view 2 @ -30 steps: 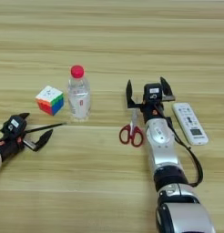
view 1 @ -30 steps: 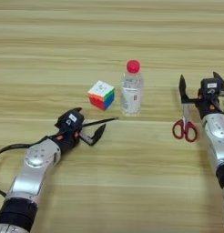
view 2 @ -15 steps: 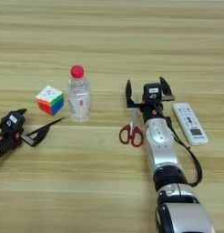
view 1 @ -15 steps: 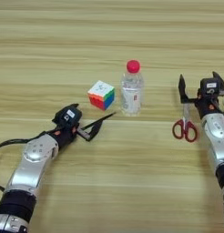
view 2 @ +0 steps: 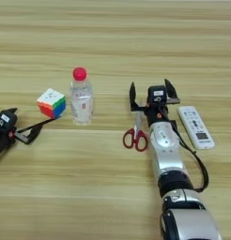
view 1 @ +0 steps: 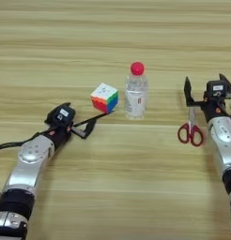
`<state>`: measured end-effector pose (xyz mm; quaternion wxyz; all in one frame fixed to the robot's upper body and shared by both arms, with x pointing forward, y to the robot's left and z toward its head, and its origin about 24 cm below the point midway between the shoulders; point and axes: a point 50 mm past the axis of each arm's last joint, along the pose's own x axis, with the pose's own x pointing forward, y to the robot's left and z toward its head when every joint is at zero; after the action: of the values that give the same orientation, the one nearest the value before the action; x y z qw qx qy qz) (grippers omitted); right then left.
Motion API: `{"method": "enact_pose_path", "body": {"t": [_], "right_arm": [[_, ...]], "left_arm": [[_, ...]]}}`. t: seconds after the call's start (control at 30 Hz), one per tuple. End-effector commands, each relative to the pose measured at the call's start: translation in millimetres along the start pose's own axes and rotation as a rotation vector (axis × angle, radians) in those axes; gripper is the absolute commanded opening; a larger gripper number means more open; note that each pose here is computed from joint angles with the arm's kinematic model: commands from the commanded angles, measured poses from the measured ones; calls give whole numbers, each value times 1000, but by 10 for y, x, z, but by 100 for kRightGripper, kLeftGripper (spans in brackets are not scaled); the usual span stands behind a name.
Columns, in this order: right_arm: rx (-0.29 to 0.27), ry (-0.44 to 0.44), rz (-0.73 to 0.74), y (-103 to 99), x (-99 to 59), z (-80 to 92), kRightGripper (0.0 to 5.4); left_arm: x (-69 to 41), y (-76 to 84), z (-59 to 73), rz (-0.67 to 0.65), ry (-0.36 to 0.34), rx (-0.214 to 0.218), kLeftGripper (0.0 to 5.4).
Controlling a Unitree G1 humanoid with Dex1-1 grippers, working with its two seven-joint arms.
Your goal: Move the objects on the table
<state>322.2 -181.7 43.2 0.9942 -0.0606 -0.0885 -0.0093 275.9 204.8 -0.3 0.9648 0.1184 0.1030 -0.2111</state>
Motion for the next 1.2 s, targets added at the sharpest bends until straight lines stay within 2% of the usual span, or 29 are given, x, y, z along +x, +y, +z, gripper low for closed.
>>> {"method": "enact_pose_path", "body": {"t": [0.03, 0.37, 0.57, 1.0, 1.2], "right_arm": [[0, -14, 4, 16, 39, 46, 540], [-1, -11, 5, 12, 41, 41, 540], [-2, -11, 6, 9, 40, 41, 540], [-2, -4, 9, 11, 42, 28, 540], [-2, -4, 9, 11, 42, 28, 540]], "left_arm": [[-118, 39, -243, 25, 118, -11, 539], [-131, 158, -276, 78, 130, -21, 539], [-95, 243, -256, 151, 118, -34, 539], [151, 336, -173, 253, 110, -84, 539], [225, 319, -147, 250, 107, -86, 539]]}}
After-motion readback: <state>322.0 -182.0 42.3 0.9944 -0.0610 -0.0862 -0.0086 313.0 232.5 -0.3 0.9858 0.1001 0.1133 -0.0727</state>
